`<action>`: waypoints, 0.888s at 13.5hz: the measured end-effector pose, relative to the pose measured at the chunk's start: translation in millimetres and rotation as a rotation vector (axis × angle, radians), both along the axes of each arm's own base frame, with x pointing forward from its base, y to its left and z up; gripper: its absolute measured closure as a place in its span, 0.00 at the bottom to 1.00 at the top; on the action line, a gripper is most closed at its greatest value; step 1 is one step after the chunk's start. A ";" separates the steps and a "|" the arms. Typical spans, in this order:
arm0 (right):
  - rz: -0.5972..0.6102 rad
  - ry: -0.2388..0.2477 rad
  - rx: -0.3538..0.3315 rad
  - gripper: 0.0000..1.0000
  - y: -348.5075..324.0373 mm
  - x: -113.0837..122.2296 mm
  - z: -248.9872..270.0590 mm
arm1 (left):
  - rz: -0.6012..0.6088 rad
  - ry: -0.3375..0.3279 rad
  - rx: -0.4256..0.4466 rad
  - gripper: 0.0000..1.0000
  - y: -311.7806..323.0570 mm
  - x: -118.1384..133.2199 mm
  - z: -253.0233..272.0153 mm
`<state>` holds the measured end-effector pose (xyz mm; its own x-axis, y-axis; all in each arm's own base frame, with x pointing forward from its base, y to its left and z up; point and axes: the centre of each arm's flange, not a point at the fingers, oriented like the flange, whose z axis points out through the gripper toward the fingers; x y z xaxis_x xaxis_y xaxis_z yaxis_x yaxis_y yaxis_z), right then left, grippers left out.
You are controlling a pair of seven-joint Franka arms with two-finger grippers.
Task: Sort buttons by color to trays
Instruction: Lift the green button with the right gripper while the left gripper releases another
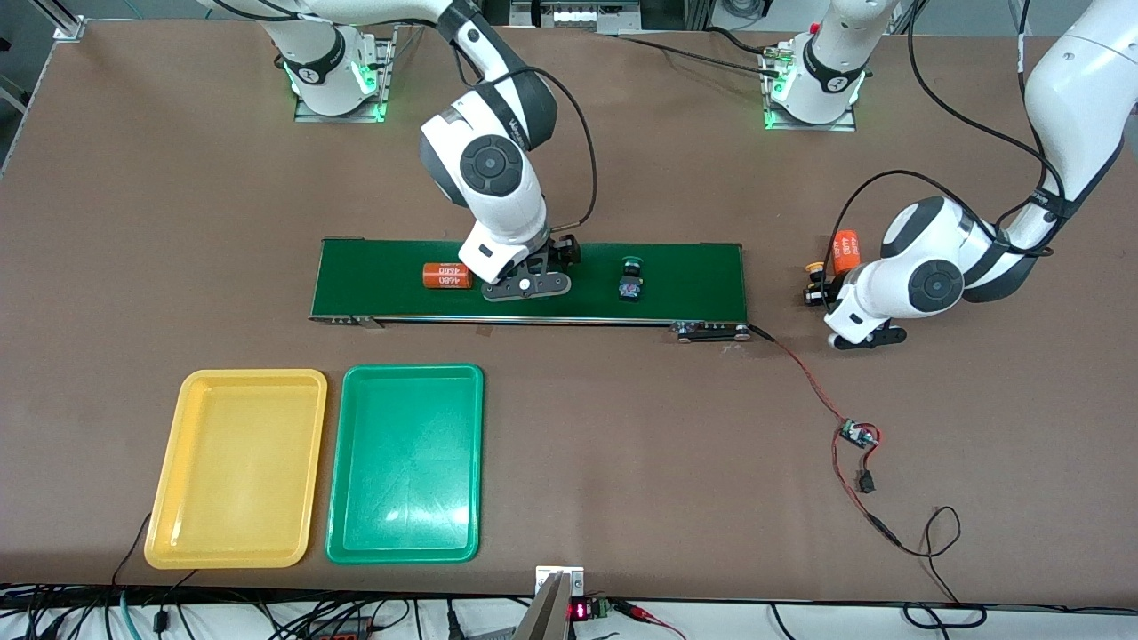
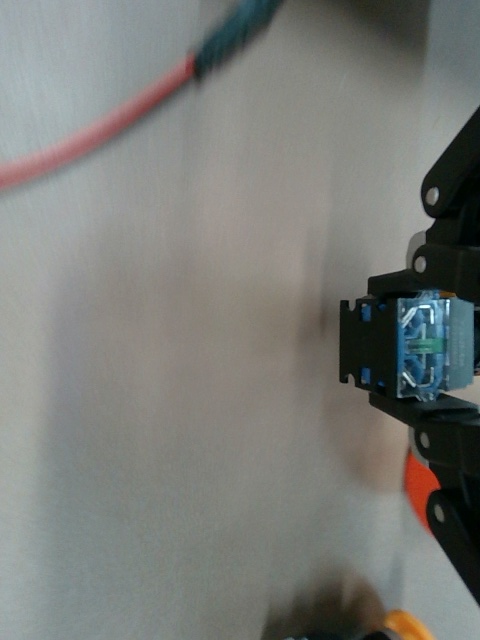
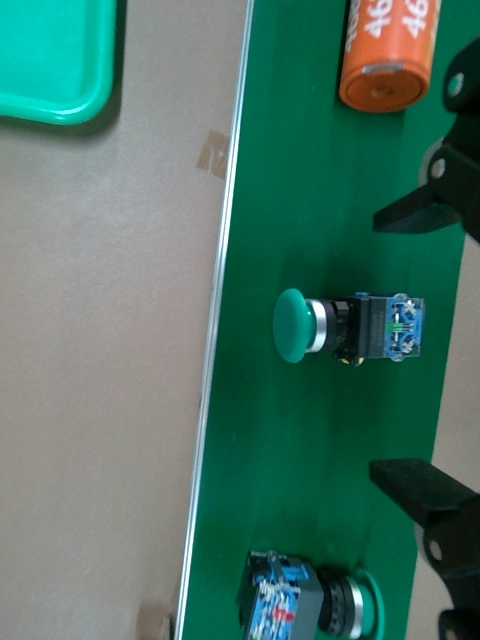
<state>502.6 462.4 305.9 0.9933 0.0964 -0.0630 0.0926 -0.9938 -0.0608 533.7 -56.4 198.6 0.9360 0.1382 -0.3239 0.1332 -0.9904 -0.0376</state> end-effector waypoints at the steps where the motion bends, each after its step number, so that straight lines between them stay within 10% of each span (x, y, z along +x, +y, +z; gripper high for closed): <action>1: 0.002 0.011 -0.010 0.00 0.5 -1.4 -9.5 | -0.013 -0.014 0.004 0.59 -16.2 5.5 18.2; 8: -0.014 0.063 -0.069 0.07 -10.1 0.1 -60.4 | -0.120 -0.081 -0.012 0.59 -178.8 -1.7 66.7; 12: -0.040 0.061 -0.075 0.51 -20.6 9.2 -61.7 | -0.137 -0.086 -0.024 0.59 -226.5 -19.9 61.8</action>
<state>511.8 441.8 244.1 0.9904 0.0499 -0.1288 0.0515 -0.9986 0.0094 513.7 -282.9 260.4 0.9700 0.0003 -0.2430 -0.0017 -1.0000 -0.0080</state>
